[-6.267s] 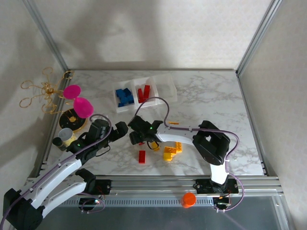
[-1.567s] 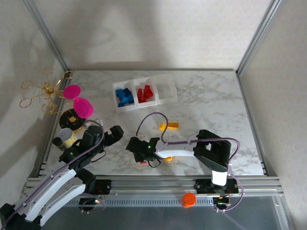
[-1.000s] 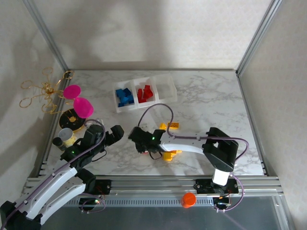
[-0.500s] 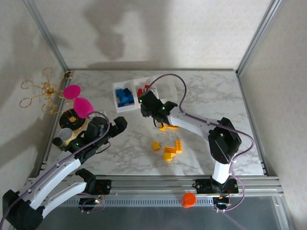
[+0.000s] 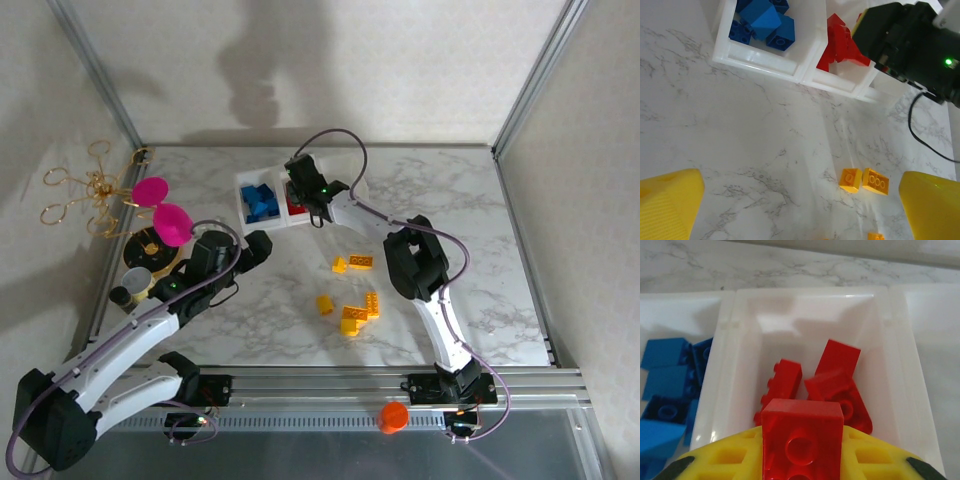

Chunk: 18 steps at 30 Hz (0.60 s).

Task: Sort the legos into containers by color
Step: Place the lego in the container.

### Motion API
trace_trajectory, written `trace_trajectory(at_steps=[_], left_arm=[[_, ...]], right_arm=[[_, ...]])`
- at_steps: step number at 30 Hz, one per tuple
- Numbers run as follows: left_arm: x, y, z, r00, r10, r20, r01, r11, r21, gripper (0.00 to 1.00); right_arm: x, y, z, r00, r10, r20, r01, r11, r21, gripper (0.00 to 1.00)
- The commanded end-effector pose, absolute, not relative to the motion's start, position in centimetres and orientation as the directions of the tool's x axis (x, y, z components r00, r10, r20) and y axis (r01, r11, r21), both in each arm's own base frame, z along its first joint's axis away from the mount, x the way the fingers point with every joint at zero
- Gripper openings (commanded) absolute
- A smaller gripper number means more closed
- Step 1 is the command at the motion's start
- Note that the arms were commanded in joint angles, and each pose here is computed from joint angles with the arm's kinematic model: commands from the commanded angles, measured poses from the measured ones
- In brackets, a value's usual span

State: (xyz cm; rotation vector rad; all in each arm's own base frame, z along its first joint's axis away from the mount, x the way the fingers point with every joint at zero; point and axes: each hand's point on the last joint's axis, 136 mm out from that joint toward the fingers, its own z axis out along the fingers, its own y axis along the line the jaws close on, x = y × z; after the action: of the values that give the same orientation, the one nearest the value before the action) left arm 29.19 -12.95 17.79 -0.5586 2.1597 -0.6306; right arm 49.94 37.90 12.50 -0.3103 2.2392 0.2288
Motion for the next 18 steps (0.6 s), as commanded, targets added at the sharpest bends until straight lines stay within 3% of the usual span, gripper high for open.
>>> trace_trajectory(at_steps=[1, 4, 10, 18], left_arm=[[30.3, -12.9, 19.5, -0.541, -0.587, -0.603, -0.158, 0.775, -0.612, 1.00], [30.5, -13.0, 19.4, -0.545, -0.584, -0.602, -0.158, 0.776, -0.610, 1.00], [30.7, -13.4, 19.5, -0.553, -0.577, -0.601, -0.150, 0.778, -0.610, 1.00], [30.2, -13.6, 19.6, -0.566, -0.564, -0.601, -0.133, 0.782, -0.609, 1.00]], right_arm=[[52.0, 38.3, 13.0, -0.565, -0.171, -0.807, -0.316, 0.948, 0.020, 0.29], [53.3, 38.2, 12.4, -0.563, -0.172, -0.808, -0.307, 0.952, 0.011, 0.40], [53.3, 38.7, 14.9, -0.534, -0.167, -0.829, -0.337, 0.941, 0.027, 0.52], [49.4, 37.8, 19.0, -0.541, -0.140, -0.829, -0.388, 0.916, 0.098, 0.56]])
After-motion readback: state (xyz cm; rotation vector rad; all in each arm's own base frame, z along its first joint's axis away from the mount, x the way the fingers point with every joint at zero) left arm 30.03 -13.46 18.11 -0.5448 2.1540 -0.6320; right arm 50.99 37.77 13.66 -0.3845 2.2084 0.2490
